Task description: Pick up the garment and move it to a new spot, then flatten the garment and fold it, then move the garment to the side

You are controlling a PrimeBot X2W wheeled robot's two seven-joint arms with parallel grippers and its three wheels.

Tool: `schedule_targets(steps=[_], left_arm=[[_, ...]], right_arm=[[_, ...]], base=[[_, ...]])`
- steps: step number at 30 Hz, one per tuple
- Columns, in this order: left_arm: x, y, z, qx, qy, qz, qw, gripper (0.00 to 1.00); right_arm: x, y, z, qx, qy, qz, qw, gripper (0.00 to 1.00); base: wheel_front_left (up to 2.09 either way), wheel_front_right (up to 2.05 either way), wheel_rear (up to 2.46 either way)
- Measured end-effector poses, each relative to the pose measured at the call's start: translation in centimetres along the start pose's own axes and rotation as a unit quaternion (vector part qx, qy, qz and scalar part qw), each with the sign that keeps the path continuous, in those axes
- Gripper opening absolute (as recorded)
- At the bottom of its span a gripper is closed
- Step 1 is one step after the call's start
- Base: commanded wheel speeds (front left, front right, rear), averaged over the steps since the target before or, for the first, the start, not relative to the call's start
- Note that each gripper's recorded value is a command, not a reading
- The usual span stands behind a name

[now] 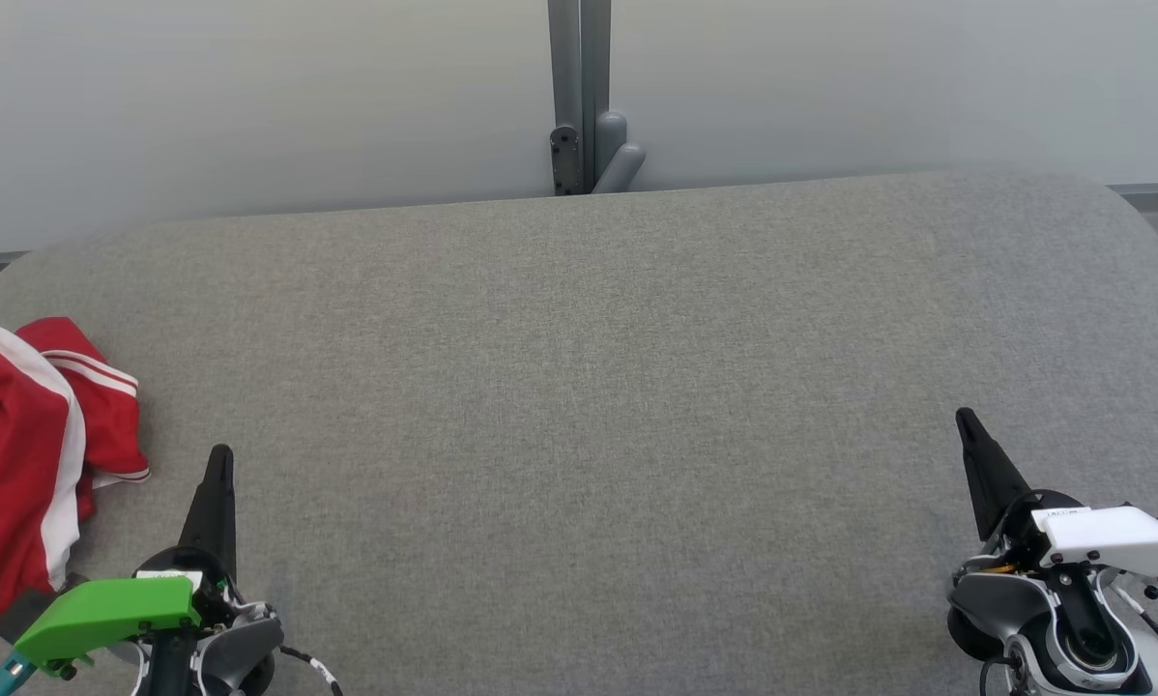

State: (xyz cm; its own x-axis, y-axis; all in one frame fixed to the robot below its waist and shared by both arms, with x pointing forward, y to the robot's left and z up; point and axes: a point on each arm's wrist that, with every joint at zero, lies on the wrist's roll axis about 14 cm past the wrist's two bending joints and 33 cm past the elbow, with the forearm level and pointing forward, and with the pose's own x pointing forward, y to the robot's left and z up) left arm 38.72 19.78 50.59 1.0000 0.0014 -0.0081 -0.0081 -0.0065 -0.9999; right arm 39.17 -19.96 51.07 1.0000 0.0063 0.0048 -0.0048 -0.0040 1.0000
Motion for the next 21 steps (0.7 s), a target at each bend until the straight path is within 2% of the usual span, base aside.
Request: schedule_targets(steps=[21], left_arm=[[0.00,0.00,0.01,0.000,0.000,0.000,1.000,0.00]], right_arm=[[0.00,0.00,0.00,0.000,0.000,0.000,1.000,0.00]], base=[[0.00,0.00,0.00]])
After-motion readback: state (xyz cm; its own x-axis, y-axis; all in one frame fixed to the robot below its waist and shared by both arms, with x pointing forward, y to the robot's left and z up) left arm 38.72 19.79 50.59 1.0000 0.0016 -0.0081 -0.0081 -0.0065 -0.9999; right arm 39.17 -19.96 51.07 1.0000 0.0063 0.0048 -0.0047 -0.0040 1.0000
